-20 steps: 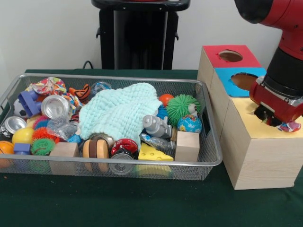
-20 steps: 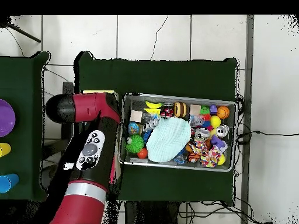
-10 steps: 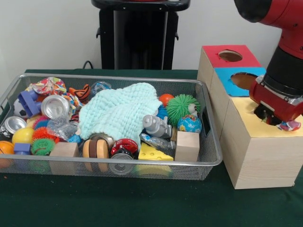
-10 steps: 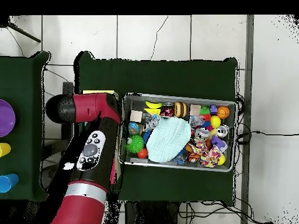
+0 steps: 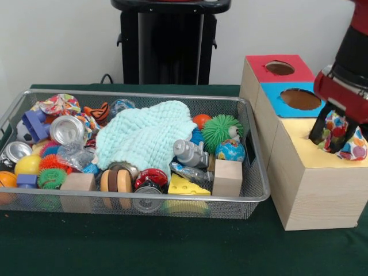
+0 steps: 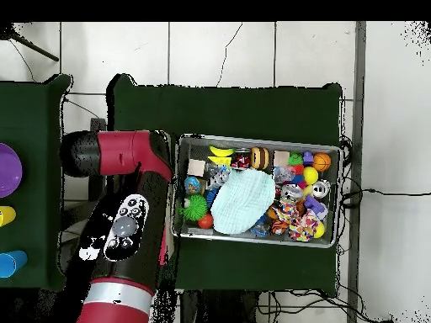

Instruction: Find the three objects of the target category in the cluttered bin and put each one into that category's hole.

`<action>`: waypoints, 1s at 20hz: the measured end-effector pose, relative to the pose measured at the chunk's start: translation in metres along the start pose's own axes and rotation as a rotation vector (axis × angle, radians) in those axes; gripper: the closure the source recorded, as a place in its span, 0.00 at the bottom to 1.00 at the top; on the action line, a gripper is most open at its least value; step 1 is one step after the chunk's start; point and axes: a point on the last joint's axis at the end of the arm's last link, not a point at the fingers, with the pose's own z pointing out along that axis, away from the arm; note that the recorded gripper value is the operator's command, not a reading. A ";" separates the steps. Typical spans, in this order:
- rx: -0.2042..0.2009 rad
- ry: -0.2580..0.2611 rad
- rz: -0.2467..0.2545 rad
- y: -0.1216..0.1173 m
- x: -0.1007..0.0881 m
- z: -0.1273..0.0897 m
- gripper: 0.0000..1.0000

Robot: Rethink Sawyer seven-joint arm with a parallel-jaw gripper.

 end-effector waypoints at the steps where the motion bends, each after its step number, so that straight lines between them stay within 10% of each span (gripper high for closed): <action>1: 0.001 0.006 0.004 0.000 -0.002 -0.012 0.00; 11: -0.012 0.029 0.045 -0.001 -0.030 -0.072 0.00; 20: -0.016 0.026 0.055 -0.002 -0.039 -0.074 0.00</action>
